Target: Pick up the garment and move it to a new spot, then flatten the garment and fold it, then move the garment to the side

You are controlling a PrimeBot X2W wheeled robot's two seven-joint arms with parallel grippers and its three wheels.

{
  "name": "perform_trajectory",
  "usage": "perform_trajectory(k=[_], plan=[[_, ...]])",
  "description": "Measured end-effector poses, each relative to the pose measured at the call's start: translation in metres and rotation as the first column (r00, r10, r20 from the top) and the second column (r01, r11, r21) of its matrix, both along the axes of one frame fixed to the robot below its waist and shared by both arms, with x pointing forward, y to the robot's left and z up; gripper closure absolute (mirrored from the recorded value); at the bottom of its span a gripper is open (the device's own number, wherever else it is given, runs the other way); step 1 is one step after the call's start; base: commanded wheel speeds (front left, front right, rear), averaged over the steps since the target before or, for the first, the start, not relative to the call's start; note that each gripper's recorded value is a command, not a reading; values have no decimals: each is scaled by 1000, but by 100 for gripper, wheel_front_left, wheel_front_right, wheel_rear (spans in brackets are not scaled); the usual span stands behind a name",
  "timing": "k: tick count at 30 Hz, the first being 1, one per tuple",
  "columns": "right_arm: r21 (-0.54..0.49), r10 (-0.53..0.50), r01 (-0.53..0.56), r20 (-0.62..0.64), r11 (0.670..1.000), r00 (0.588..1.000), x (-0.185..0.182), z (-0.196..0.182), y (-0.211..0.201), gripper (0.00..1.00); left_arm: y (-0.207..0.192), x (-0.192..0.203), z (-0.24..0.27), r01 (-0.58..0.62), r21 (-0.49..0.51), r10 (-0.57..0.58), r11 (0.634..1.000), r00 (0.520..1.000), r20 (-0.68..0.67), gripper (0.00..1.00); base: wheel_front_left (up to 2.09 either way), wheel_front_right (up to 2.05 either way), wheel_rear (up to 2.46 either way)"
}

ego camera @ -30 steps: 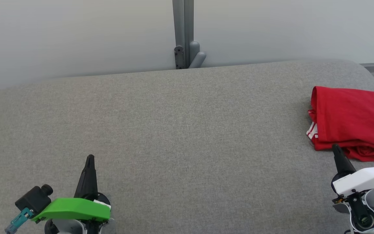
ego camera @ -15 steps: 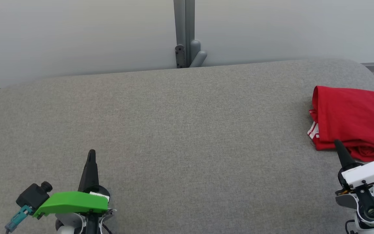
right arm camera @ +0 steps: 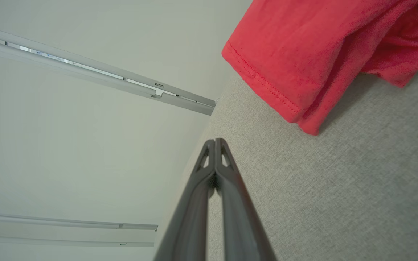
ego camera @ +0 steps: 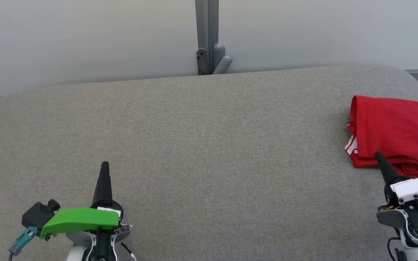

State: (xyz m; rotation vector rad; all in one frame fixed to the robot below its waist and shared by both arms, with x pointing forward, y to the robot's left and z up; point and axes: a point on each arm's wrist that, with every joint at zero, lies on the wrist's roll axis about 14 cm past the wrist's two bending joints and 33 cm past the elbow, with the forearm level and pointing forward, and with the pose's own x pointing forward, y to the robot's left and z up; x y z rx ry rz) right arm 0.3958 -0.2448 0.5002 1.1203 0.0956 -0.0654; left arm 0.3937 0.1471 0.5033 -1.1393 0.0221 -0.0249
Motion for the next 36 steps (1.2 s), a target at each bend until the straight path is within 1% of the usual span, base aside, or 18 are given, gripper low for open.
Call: perform_trajectory(k=[9,16,36], plan=[[99,-5,4,9,995,1000,5,1,-2,100,0,4,1,-16,-94,15,995,1000,-6,100,0,0,0],[172,-5,1,20,985,1000,9,4,-3,100,-1,7,1,-23,-164,22,986,1000,-9,100,0,0,0],[334,-11,-8,53,943,999,18,10,-6,100,-3,15,3,-45,-313,40,949,999,-20,100,0,0,0]])
